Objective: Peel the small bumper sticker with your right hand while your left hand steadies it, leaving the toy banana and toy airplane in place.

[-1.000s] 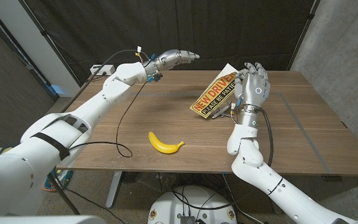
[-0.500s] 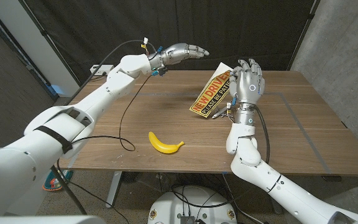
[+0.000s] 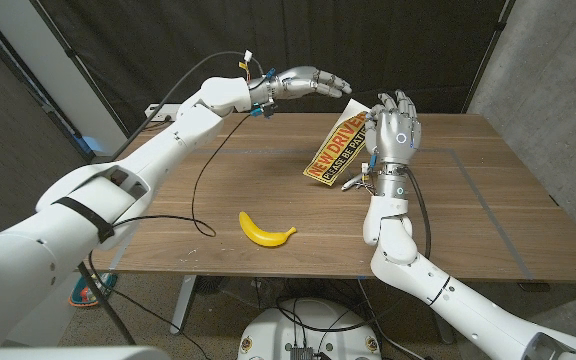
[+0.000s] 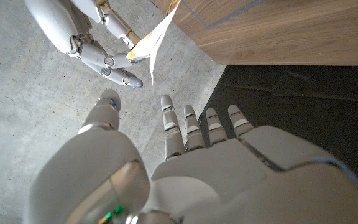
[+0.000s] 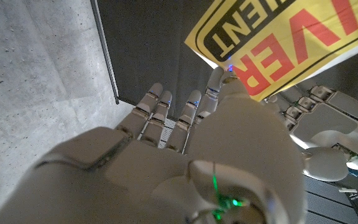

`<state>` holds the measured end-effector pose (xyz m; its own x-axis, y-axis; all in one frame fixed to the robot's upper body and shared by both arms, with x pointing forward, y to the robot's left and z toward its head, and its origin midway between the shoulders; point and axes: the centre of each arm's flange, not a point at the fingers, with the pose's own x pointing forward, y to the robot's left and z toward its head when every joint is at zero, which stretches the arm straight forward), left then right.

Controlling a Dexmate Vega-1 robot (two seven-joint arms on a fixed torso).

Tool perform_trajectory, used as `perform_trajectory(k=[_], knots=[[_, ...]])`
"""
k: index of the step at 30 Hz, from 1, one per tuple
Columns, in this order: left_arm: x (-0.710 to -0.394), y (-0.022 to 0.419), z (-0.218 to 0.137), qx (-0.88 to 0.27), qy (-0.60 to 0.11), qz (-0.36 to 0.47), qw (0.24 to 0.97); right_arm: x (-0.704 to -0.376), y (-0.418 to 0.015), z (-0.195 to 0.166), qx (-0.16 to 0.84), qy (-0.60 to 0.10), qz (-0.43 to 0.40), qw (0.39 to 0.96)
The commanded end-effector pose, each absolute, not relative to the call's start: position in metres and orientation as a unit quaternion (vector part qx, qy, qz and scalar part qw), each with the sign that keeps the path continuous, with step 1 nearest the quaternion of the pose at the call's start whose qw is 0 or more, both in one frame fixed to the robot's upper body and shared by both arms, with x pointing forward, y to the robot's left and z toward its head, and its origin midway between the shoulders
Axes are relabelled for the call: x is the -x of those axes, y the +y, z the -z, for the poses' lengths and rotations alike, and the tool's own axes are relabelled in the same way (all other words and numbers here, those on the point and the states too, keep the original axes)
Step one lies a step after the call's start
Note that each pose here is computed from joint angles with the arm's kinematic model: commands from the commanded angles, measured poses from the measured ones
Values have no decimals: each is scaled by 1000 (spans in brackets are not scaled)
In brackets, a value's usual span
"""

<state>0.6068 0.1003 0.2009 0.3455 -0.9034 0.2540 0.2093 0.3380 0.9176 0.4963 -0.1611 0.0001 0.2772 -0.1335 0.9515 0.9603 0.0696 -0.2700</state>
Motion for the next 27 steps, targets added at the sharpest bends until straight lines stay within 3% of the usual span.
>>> perform_trajectory(k=[1,17,27], knots=[[-596,86,-200,-467,-427,366,682,-494,-155,-4,511,-427,447,598],[-606,78,-192,-469,-421,356,690,-485,-144,-7,506,-456,447,579],[-615,74,-184,-385,-431,377,723,-484,-142,-7,508,-457,448,577]])
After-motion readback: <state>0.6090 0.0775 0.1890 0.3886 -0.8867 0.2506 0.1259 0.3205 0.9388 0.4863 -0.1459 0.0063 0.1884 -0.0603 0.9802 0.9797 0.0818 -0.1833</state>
